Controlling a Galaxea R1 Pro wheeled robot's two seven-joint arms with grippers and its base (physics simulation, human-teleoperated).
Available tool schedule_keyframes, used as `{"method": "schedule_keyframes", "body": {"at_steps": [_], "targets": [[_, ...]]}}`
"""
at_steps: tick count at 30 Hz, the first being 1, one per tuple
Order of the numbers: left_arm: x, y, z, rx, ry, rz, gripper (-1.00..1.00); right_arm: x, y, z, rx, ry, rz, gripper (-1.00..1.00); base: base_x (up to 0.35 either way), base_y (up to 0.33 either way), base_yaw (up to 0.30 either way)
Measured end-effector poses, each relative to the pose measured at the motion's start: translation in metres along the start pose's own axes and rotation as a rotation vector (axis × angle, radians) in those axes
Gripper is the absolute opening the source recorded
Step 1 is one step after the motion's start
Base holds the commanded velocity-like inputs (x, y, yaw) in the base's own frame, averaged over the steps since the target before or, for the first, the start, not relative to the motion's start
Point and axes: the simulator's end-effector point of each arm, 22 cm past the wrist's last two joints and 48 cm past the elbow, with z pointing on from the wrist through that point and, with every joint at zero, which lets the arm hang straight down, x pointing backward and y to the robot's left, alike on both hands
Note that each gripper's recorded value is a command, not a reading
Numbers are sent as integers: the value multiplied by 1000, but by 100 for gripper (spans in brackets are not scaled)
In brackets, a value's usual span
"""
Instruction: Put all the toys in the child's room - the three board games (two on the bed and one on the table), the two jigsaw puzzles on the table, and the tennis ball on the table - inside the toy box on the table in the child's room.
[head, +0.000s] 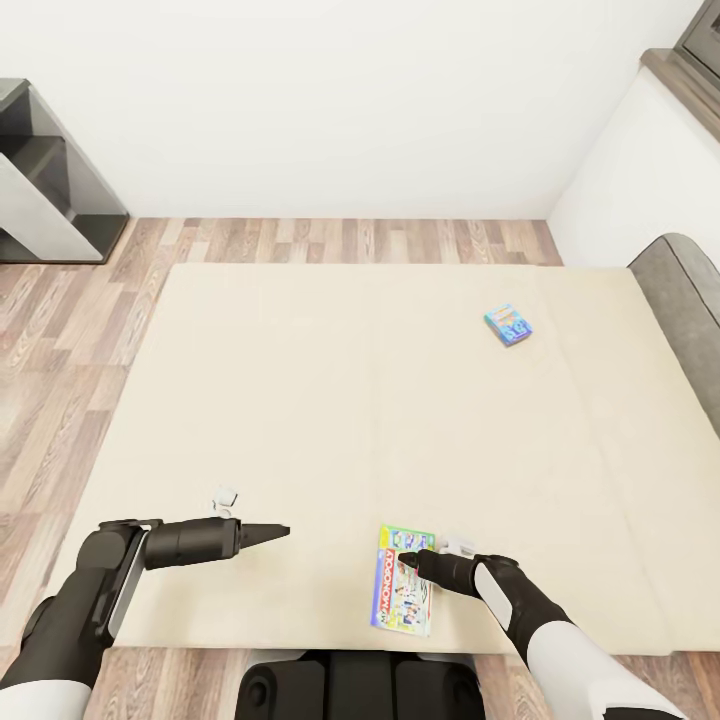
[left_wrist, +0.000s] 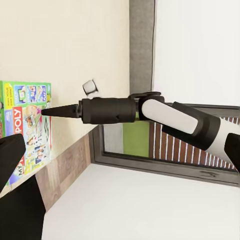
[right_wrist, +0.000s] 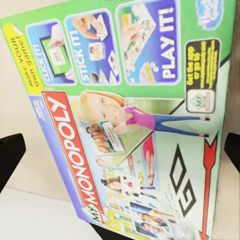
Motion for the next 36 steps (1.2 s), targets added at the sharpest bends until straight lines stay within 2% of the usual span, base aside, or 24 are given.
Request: {"method": "schedule_keyframes", "body": {"at_steps": [20, 36], "targets": [[0, 0, 0, 0, 0, 0, 100, 0, 0, 0, -1, 0, 0, 100, 0, 89, 0], [0, 0, 0, 0, 0, 0, 100, 0, -1, 0, 5, 1, -1, 100, 0, 32, 0]]}}
